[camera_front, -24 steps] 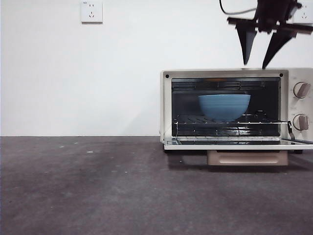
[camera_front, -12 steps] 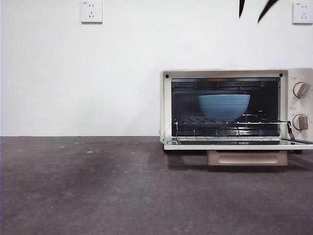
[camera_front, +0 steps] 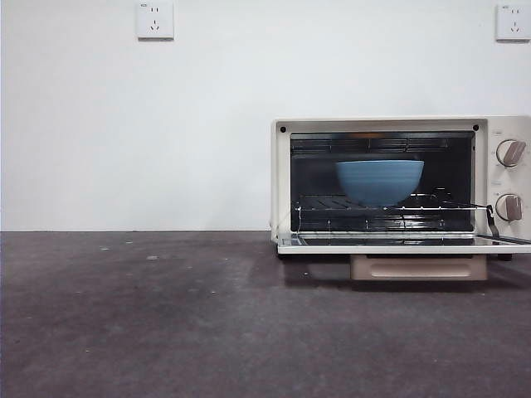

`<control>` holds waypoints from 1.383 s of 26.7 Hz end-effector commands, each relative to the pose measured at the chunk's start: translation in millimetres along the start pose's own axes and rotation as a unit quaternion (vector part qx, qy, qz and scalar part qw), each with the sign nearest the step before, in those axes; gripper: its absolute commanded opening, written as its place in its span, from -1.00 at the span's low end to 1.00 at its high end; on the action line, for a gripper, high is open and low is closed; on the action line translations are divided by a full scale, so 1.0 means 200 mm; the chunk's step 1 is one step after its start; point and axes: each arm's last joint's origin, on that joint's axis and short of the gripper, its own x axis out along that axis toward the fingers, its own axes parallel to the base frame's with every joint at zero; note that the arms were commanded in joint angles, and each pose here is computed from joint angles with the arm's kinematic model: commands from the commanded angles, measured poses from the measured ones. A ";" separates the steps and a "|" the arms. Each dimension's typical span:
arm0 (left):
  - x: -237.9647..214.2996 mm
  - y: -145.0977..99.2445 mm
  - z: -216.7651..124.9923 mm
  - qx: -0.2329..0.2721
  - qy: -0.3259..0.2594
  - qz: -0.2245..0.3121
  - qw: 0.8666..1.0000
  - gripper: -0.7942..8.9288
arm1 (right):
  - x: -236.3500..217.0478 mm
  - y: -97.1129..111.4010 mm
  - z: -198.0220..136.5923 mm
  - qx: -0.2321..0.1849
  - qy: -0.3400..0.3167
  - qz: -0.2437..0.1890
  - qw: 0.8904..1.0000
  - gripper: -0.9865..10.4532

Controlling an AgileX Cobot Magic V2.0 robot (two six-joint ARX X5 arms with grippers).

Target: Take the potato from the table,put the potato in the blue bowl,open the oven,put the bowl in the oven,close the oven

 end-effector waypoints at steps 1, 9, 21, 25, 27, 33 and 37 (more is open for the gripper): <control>0.05 -0.01 0.05 -0.007 -0.016 0.003 1.000 -0.85 | -0.09 -0.04 -0.11 -0.031 0.019 -0.031 0.999 -0.62; 0.20 0.03 0.15 -0.032 -0.030 -0.002 0.999 -0.85 | -0.25 -0.12 -0.49 -0.077 0.052 -0.094 0.991 -0.73; 0.70 0.22 -0.01 -0.197 -0.026 -0.118 0.973 -0.85 | -0.27 -0.14 -0.98 -0.066 0.015 -0.040 0.997 -0.73; 0.89 0.30 -0.16 -0.313 -0.039 -0.111 0.942 -0.85 | -0.27 -0.14 -1.07 -0.040 0.016 0.007 0.999 -0.73; 0.96 0.34 -0.24 -0.375 -0.054 -0.109 0.919 -0.85 | -0.26 -0.13 -1.11 -0.030 0.010 0.018 0.999 -0.73; 1.12 0.47 -0.38 -0.497 -0.063 -0.130 0.856 -0.85 | -0.19 -0.11 -1.16 -0.024 0.010 0.072 0.997 -0.85; 1.30 0.53 -0.40 -0.553 -0.049 -0.168 0.815 -0.85 | -0.11 -0.06 -1.17 0.017 -0.001 0.169 0.985 -0.85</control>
